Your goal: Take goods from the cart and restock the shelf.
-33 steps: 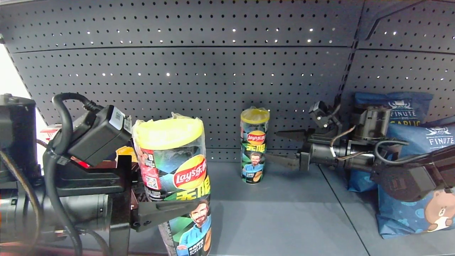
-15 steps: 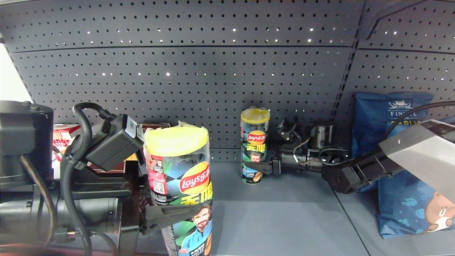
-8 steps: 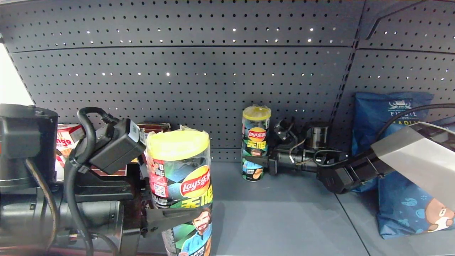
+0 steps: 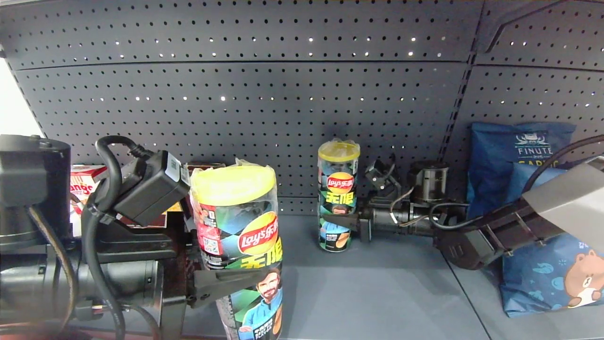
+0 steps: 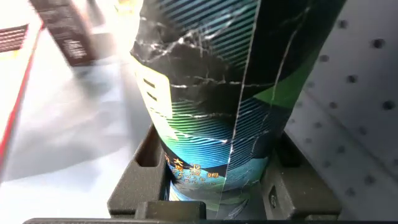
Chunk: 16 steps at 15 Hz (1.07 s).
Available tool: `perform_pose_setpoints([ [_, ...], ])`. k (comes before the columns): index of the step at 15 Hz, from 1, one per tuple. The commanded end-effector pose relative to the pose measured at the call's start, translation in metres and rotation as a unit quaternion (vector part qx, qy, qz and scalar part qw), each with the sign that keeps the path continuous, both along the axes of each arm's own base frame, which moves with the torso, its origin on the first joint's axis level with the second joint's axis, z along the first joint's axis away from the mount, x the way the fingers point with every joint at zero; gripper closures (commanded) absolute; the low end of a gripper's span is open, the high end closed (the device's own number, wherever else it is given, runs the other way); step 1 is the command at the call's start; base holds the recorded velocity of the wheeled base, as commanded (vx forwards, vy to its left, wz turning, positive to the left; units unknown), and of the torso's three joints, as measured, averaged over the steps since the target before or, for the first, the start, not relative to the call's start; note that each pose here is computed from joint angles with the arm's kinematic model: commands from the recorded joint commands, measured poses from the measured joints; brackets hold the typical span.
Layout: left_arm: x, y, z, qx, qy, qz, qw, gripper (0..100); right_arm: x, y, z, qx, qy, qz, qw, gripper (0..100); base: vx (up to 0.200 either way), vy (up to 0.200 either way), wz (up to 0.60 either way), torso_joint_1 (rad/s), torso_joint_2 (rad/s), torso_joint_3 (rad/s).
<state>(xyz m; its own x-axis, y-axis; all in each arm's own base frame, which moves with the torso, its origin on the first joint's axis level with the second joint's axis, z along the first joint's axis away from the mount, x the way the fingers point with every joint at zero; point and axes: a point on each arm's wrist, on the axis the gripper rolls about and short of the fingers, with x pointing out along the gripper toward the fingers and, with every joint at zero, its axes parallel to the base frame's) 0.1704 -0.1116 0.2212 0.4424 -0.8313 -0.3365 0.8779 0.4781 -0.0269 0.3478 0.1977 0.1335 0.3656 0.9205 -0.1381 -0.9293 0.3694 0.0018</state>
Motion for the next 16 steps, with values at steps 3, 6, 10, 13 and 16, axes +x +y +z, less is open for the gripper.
perform_pose_setpoints([
  [3,0.002,0.002,0.001,-0.001,-0.002,0.007,1.0000,100,-0.052,-0.001,0.029,0.010,-0.030,-0.004,0.999,100,0.000,0.000,0.00,0.000,0.00,0.000],
  [6,0.001,0.002,0.000,0.000,-0.001,0.007,1.0000,100,-0.079,-0.007,0.022,0.005,-0.021,0.010,1.000,100,0.000,0.000,0.00,0.000,0.00,0.000],
  [10,0.002,0.002,0.000,0.000,0.000,0.009,1.0000,100,-0.109,-0.017,0.000,0.003,-0.015,0.022,1.000,100,0.000,0.000,0.00,0.000,0.00,0.000],
  [13,0.005,0.001,-0.003,0.004,0.005,0.010,0.9999,100,-0.122,-0.023,-0.017,-0.005,-0.002,0.026,1.000,100,0.000,0.000,0.00,0.000,0.00,0.000],
  [16,0.008,-0.001,-0.003,0.005,0.006,0.011,0.9999,100,-0.122,-0.023,-0.024,-0.008,0.004,0.026,1.000,100,0.000,0.000,0.00,0.000,0.00,0.000],
])
